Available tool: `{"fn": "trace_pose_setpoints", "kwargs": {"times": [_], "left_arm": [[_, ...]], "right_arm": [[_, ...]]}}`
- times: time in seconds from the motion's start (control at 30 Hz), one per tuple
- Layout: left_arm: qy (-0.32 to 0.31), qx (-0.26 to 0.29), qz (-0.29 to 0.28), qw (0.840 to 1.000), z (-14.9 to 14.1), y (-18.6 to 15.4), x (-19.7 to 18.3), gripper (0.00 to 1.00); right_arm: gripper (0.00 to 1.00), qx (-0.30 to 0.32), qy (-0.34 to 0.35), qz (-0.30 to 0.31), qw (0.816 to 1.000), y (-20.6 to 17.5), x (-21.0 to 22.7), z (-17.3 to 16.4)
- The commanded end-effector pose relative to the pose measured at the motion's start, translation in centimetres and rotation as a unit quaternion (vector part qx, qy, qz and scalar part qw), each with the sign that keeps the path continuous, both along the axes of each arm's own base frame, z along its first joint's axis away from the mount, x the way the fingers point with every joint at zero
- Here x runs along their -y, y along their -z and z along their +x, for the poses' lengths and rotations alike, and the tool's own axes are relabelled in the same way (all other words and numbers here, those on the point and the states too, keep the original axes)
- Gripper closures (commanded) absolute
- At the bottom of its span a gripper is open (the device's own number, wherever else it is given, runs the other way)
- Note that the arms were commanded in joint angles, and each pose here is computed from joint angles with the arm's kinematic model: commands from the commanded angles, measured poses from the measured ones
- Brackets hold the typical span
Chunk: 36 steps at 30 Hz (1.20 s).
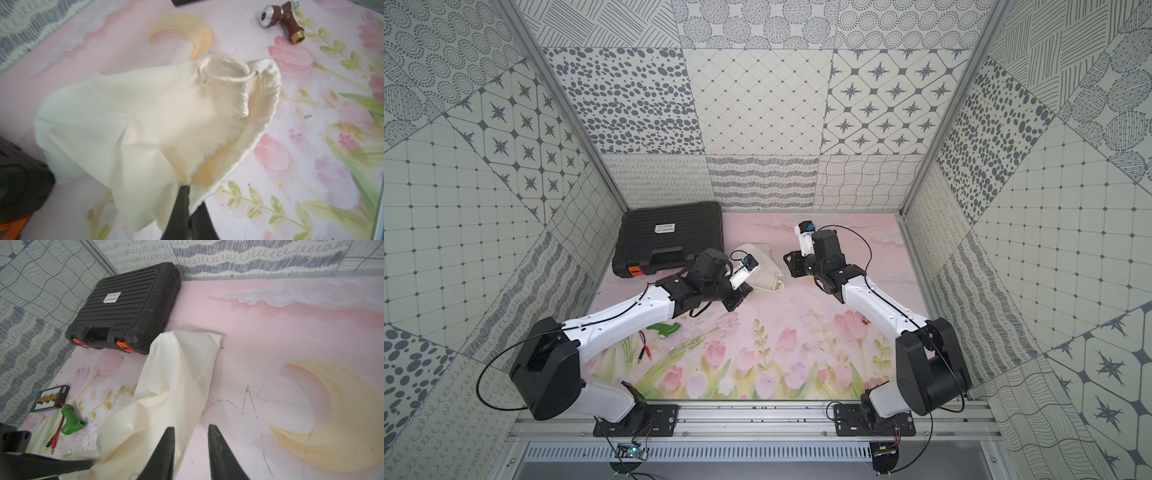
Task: Close the soil bag
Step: Pick up the soil bag from the center of the board, then frap the soil bag at the center of the board.
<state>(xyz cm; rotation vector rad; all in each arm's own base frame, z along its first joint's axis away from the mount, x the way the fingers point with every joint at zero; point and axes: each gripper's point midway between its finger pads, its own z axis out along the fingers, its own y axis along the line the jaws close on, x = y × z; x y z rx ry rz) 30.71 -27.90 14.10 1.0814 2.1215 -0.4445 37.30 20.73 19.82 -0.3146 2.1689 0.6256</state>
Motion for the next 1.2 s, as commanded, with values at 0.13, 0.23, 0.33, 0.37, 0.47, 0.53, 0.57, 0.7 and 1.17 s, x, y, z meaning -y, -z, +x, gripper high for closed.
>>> {"fn": "trace_pose_setpoints", "kwargs": {"times": [0.13,0.23,0.33,0.37,0.47,0.53,0.57,0.7,1.17], "left_arm": [[0.018,-0.026,-0.084,0.996,-2.8,0.6,4.9,1.0],[0.02,-0.023,-0.081,0.996,-3.0,0.7,5.1,1.0],[0.022,-0.02,-0.083,0.996,-3.0,0.7,5.1,1.0],[0.022,-0.019,-0.083,0.996,-2.9,0.8,5.2,1.0],[0.023,-0.021,-0.084,0.996,-3.0,0.8,5.3,1.0],[0.024,-0.022,-0.084,0.996,-3.1,0.8,5.3,1.0],[0.024,-0.021,-0.083,0.996,-3.1,0.9,5.3,1.0],[0.023,-0.02,-0.08,0.996,-3.2,0.8,5.1,1.0],[0.026,-0.02,-0.07,0.997,-3.5,1.1,4.8,1.0]], "right_arm": [[0.51,-0.024,-0.02,-0.01,0.999,-0.3,0.4,-5.0],[0.45,-0.037,-0.029,-0.046,0.998,1.0,0.3,-6.4],[0.42,-0.036,-0.035,-0.085,0.995,2.0,0.2,-7.0],[0.41,-0.035,-0.038,-0.093,0.994,2.3,0.1,-7.0],[0.36,-0.033,-0.052,-0.113,0.992,2.9,-0.7,-7.1],[0.34,-0.031,-0.054,-0.13,0.99,3.4,-1.0,-6.7],[0.34,-0.032,-0.054,-0.137,0.989,3.6,-1.2,-6.4],[0.39,-0.034,-0.032,-0.159,0.986,4.1,-1.0,-4.8],[0.51,-0.029,-0.017,-0.164,0.986,2.7,-1.4,-3.2]]}}
